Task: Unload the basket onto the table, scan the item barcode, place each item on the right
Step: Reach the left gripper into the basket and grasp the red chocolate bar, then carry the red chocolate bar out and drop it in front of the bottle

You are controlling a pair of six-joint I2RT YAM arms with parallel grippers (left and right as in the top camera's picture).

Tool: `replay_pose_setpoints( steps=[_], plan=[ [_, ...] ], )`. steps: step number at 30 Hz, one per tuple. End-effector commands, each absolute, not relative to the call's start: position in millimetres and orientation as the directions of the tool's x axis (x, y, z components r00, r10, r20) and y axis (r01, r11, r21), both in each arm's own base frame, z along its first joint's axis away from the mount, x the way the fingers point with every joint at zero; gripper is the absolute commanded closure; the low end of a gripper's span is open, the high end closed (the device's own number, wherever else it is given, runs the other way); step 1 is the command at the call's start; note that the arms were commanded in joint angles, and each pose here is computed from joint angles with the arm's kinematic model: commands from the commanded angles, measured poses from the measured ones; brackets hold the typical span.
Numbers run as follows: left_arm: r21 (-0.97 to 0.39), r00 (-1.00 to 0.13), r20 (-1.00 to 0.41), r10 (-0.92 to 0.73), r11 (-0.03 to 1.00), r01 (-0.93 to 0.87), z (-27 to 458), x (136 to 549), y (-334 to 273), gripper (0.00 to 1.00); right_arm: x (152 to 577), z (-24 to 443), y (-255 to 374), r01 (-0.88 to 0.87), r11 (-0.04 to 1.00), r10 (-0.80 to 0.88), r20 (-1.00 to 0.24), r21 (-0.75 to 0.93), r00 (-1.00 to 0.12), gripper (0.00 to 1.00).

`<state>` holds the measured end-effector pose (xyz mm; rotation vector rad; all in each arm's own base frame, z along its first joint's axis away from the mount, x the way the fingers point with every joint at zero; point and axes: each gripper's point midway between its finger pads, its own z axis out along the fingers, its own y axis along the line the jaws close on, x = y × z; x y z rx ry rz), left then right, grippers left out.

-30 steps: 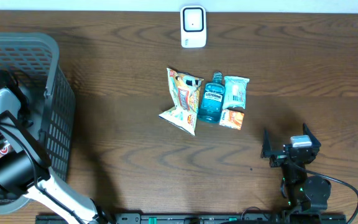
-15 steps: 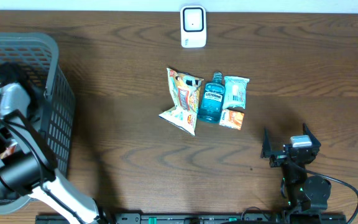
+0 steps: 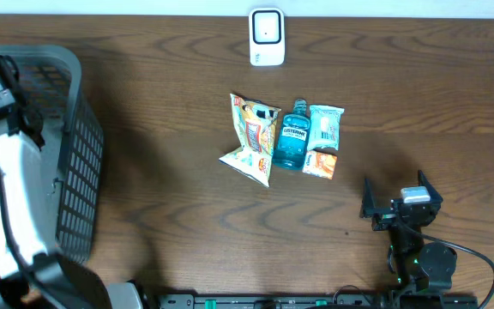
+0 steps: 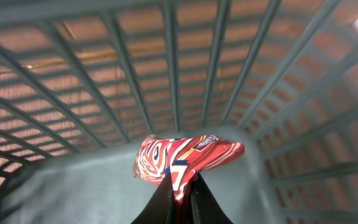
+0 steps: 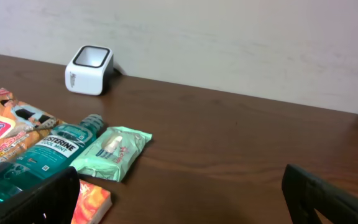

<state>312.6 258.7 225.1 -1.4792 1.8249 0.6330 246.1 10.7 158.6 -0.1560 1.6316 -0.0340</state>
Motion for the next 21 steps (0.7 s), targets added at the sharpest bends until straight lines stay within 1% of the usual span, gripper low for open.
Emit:
replay_pose_setpoints(
  steps=[1,4,6,8,11,12,14,17,21],
  plan=[
    [-0.139,-0.015,-0.818,-0.575,0.222,-0.965,276,293,254,0.92,246,158,11,-0.083,0.990,-0.122,-0.991,-0.117,-0.059,0.01],
    [-0.221,0.048,-0.830,-0.556,0.248,-0.943,306,283,244,0.93,246,158,11,-0.083,0.990,-0.122,-0.991,-0.117,-0.059,0.01],
    [-0.286,0.086,-0.827,-0.555,0.283,-0.916,325,278,235,0.93,246,158,11,-0.083,0.990,-0.123,-0.991,-0.118,-0.059,0.01],
    [-0.362,0.126,-0.819,-0.560,0.334,-0.870,347,273,222,0.93,246,158,11,-0.083,0.990,-0.122,-0.991,-0.117,-0.059,0.01],
    [-0.471,0.157,-0.794,-0.587,0.431,-0.770,375,270,196,0.93,246,158,11,-0.083,0.990,-0.122,-0.991,-0.117,-0.059,0.01],
    [-0.538,0.153,-0.774,-0.615,0.510,-0.671,394,270,173,0.93,246,158,11,-0.083,0.990,-0.123,-0.991,-0.118,-0.059,0.01],
    [-0.591,0.132,-0.756,-0.641,0.582,-0.559,410,271,148,0.93,246,158,11,-0.083,0.990,-0.122,-0.991,-0.117,-0.059,0.01],
    [-0.637,0.077,-0.740,-0.668,0.660,-0.397,429,272,112,0.92,246,158,11,-0.083,0.990,-0.123,-0.991,-0.118,-0.059,0.01],
    [-0.661,-0.042,-0.728,-0.684,0.717,-0.221,438,276,64,0.92,246,158,11,-0.083,0.990,-0.122,-0.991,-0.117,-0.059,0.01]
  ],
)
